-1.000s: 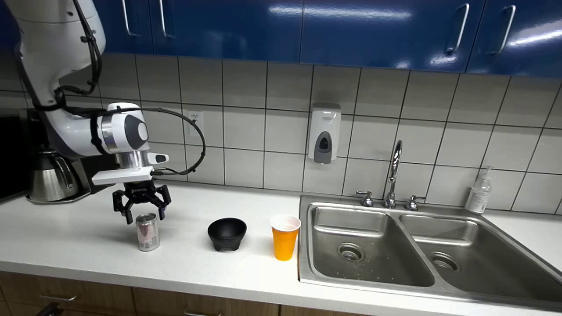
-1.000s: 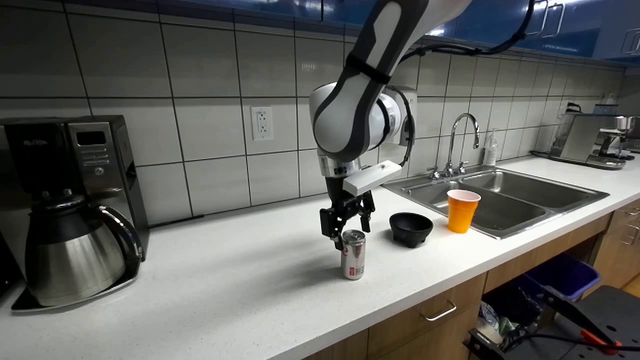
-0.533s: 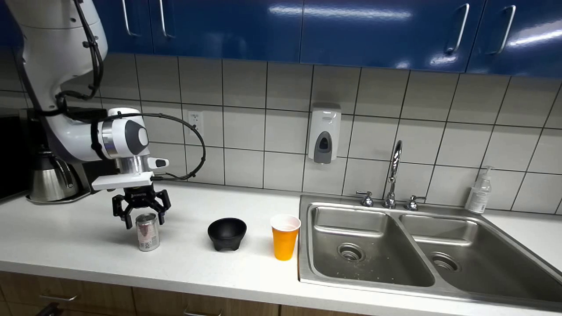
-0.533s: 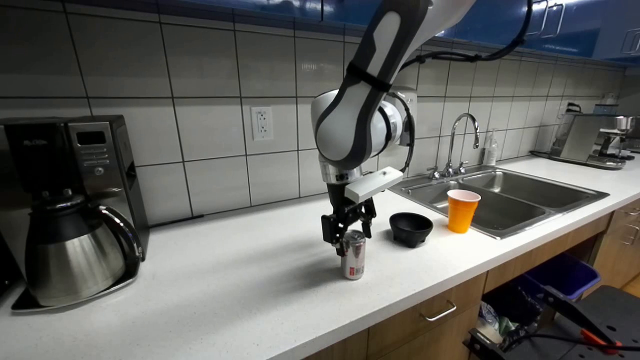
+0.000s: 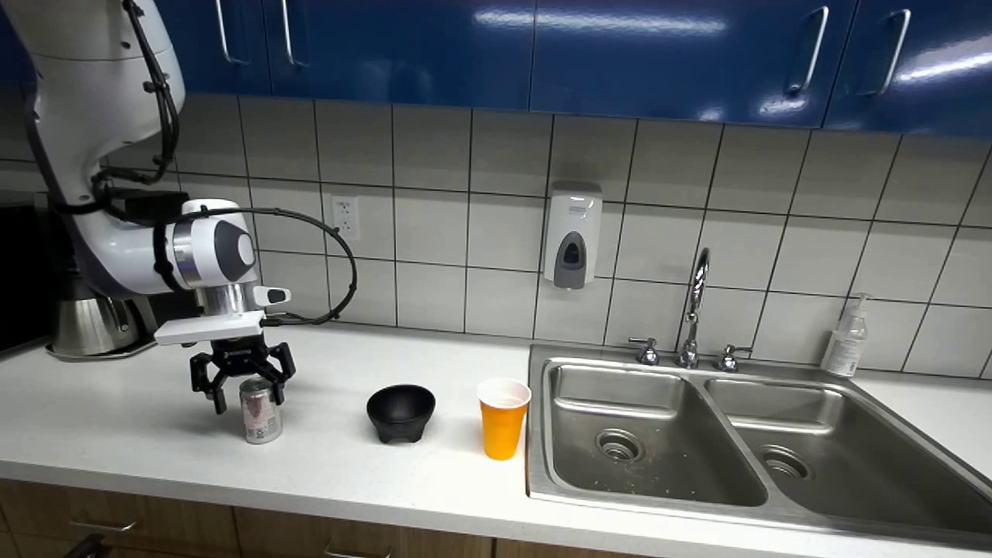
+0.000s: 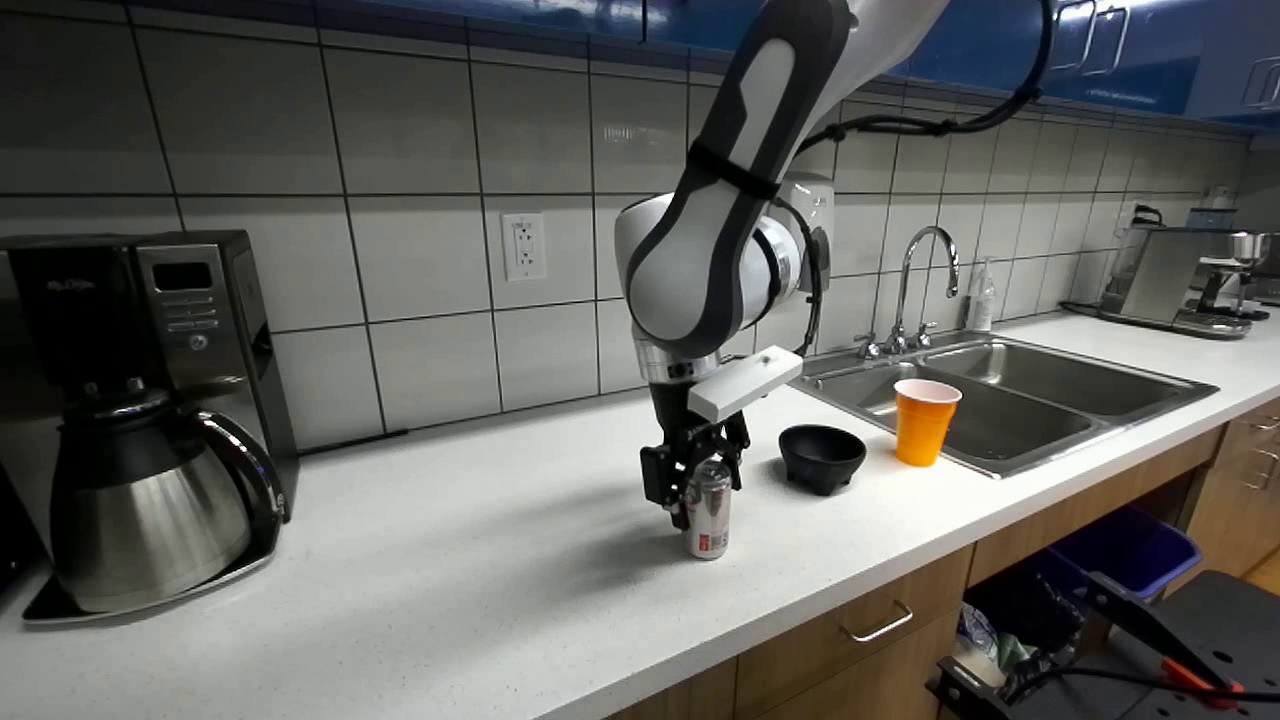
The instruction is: Put the silver can inside the black bowl
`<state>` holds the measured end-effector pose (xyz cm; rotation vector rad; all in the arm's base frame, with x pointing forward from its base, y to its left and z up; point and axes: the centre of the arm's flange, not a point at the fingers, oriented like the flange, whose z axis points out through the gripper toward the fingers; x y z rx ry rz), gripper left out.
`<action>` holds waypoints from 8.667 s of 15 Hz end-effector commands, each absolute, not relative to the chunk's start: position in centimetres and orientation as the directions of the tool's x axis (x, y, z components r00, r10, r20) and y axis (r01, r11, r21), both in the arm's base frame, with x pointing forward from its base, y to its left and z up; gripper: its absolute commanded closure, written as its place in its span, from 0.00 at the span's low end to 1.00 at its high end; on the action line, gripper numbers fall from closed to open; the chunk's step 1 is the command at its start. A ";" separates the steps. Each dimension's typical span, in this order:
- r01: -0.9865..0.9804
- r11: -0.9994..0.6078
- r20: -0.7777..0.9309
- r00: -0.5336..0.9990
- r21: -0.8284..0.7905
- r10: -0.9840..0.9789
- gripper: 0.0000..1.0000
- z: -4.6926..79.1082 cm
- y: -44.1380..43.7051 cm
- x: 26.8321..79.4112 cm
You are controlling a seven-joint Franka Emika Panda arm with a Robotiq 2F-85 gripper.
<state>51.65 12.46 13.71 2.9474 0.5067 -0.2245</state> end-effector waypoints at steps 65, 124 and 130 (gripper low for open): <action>-0.066 -0.936 -0.167 0.977 0.346 -0.130 0.59 16.7 -9.7 59.6; -0.083 -0.955 -0.157 0.979 0.285 -0.132 0.00 29.3 -7.0 47.0; -0.058 -0.956 -0.200 0.973 0.288 -0.119 0.00 30.1 -6.0 45.4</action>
